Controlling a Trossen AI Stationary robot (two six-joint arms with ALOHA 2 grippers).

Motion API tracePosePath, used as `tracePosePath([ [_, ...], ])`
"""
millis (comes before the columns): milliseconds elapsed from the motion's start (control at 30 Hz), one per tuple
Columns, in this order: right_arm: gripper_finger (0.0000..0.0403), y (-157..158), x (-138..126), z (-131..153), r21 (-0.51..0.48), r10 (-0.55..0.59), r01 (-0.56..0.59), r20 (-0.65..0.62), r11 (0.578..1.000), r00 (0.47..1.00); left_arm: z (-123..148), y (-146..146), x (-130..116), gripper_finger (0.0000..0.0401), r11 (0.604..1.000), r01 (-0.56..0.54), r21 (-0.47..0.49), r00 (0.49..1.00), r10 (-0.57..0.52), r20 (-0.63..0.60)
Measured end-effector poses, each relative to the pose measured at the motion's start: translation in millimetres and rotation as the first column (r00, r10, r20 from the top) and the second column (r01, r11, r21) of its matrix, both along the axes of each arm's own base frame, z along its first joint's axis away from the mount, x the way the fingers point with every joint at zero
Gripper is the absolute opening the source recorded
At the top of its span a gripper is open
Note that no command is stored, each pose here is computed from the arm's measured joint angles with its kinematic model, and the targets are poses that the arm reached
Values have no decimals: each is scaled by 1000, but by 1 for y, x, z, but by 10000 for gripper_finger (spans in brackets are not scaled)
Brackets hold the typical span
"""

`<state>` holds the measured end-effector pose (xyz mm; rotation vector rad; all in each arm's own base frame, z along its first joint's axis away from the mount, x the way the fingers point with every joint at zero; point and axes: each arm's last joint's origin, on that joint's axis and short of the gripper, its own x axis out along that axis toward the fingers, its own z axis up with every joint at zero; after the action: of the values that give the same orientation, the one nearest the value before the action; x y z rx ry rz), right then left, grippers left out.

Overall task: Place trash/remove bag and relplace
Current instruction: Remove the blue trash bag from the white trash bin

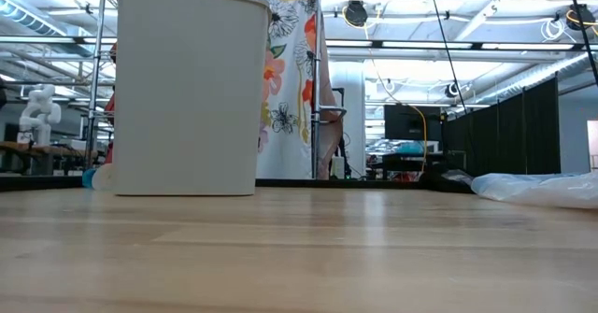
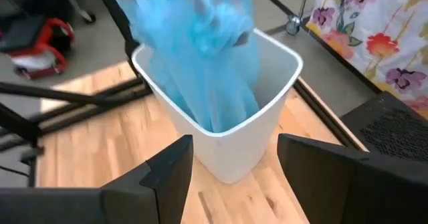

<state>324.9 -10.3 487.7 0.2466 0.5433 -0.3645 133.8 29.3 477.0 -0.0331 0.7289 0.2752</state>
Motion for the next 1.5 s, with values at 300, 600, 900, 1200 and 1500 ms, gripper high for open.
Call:
tracePosePath([
  [300,210,-19,53,-36,-78,4,-8,-58,997,998,-19,-1,-3,144,1000,-16,-12,999,17,42],
  [600,210,-55,102,-63,-115,113,-109,24,987,993,-21,5,18,144,997,-31,76,995,23,93],
  [900,210,-69,146,-82,-161,276,-243,230,957,933,-9,7,30,144,993,-7,115,973,-20,232],
  [1200,132,-69,177,-81,-220,375,-304,543,927,751,2,5,25,143,996,2,88,950,-29,311],
  [1500,2,-72,175,-77,-196,351,-292,562,936,749,39,0,0,143,997,-5,83,900,-31,435],
])
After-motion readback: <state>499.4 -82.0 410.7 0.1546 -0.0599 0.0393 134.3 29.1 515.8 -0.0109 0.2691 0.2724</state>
